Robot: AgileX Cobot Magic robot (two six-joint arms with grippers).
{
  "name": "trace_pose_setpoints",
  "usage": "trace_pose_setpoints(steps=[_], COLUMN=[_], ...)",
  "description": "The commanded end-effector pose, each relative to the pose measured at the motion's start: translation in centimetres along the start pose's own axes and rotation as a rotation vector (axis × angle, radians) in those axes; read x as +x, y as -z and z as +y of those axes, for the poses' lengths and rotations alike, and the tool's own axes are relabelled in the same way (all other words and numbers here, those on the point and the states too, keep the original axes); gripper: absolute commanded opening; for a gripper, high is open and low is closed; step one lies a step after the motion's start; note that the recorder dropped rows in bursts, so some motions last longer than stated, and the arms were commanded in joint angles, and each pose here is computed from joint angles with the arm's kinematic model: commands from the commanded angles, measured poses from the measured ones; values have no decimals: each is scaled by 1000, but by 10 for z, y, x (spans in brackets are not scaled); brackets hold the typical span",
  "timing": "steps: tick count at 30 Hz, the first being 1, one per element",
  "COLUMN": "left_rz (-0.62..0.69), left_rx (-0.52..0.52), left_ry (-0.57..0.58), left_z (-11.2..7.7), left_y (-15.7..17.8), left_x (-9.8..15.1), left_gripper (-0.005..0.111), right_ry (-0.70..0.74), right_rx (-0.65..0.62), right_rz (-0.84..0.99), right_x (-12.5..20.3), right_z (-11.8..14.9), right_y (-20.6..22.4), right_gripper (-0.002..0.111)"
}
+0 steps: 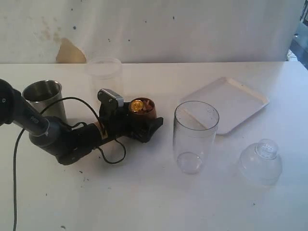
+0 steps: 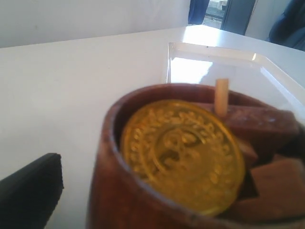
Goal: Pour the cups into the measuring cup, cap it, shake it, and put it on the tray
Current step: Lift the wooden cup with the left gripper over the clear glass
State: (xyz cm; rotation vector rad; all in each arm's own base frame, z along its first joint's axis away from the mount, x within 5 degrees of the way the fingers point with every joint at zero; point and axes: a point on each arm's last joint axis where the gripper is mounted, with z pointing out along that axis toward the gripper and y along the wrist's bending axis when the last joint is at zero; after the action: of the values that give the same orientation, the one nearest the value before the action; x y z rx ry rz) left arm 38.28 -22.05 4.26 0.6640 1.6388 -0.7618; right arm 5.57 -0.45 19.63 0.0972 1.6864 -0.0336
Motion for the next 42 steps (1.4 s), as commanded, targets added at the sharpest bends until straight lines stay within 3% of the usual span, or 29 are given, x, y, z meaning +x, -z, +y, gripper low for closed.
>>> trace_pose_setpoints(steps=[1, 2, 3, 4, 5, 6, 7, 13, 24, 31, 35, 42], left_rz=[-9, -9, -7, -6, -2, -2, -2, 22, 12, 8, 41, 72], left_rx=[14, 14, 18, 23, 29, 30, 30, 112, 93, 64, 55, 104], left_ry=[24, 34, 71, 85, 112, 127, 128, 41, -127, -166, -192, -295], left_z=[-2, -2, -2, -3, -3, -3, -3, -12, -22, -28, -42, -83], left_y=[-1, -1, -1, -1, -1, -1, -1, 0, 12, 24, 25, 18], left_x=[-2, -2, -1, -1, -1, -1, -1, -14, -111, -145, -158, -165], left_gripper=[91, 85, 65, 54, 32, 22, 0, 0, 0, 0, 0, 0], right_ry=[-3, -3, -3, -3, -3, -3, -3, -3, -3, -3, -3, -3], right_rx=[-1, -1, -1, -1, -1, -1, -1, -1, -1, -1, -1, -1], right_rz=[-3, -3, -3, -3, -3, -3, -3, -3, -3, -3, -3, -3], right_x=[1, 1, 1, 1, 1, 1, 1, 1, 1, 1, 1, 1], right_z=[0, 0, 0, 0, 0, 0, 0, 0, 0, 0, 0, 0], right_y=[0, 0, 0, 0, 0, 0, 0, 0, 0, 0, 0, 0], right_gripper=[0, 0, 0, 0, 0, 0, 0, 0, 0, 0, 0, 0])
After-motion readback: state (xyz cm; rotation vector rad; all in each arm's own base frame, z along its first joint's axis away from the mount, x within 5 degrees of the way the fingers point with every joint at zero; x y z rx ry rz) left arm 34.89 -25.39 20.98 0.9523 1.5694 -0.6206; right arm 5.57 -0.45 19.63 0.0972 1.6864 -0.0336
